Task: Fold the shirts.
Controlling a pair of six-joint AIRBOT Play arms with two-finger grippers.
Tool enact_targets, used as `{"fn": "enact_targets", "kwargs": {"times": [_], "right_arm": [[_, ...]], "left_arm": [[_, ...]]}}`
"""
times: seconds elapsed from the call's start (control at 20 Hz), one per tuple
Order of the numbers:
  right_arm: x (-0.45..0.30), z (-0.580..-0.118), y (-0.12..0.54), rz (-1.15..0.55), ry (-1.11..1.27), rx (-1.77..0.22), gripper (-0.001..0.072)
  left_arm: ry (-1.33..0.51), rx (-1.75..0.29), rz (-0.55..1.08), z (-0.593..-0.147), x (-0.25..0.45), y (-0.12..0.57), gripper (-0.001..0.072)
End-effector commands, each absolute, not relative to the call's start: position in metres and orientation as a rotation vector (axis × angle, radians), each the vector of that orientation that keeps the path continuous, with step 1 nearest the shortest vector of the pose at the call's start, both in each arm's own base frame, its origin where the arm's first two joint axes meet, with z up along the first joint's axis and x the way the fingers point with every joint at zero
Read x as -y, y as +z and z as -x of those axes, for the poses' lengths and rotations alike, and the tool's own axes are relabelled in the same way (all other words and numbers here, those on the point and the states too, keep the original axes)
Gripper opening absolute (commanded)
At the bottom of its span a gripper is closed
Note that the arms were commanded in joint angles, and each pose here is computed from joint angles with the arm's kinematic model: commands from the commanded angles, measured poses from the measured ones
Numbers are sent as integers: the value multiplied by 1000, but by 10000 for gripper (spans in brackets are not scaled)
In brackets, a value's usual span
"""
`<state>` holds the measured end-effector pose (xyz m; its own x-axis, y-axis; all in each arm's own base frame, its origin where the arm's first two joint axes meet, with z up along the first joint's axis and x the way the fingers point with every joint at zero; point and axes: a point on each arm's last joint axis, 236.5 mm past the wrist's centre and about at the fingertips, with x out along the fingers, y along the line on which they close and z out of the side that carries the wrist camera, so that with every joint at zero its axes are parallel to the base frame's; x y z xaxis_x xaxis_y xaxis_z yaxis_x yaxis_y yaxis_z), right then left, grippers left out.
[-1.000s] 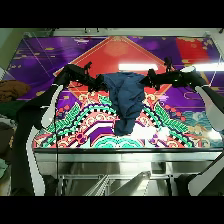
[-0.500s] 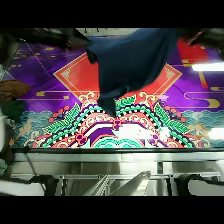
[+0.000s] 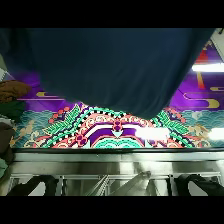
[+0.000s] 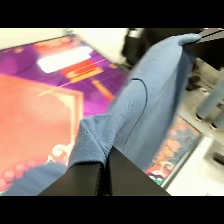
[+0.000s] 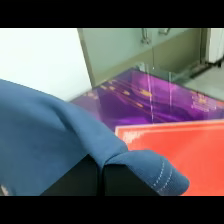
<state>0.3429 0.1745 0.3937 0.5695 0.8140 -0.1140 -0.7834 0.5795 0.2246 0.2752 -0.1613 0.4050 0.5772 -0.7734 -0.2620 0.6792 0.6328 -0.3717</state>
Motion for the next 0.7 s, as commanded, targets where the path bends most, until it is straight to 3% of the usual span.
{"fn": "enact_targets", "kwargs": {"times": [0.0,0.2,0.25,0.3,0.35,0.4,0.45,0.55,0.6,0.65], "right_arm": [[-197,-425,319,-194,873,-357,19],[-190,-521,176,-347,764,-602,19],[-187,-532,144,-369,749,-657,19],[-183,-541,116,-393,728,-702,20],[-175,-552,95,-427,689,-730,45],[-159,-564,76,-458,621,-752,184],[-140,-568,62,-466,563,-781,212],[-102,-560,48,-438,493,-857,462],[-79,-548,44,-419,449,-917,515],[-55,-536,38,-399,390,-978,518]], "left_arm": [[-782,-558,335,-329,138,342,20],[-735,-715,439,-455,125,217,26],[-747,-780,463,-475,131,182,111],[-772,-856,488,-491,142,147,356],[-794,-903,505,-506,150,122,556],[-809,-942,517,-519,155,100,720],[-820,-978,538,-529,157,87,719],[-856,-1052,567,-531,153,83,719],[-885,-1093,564,-523,149,86,719],[-893,-1155,589,-511,145,86,719]]}}
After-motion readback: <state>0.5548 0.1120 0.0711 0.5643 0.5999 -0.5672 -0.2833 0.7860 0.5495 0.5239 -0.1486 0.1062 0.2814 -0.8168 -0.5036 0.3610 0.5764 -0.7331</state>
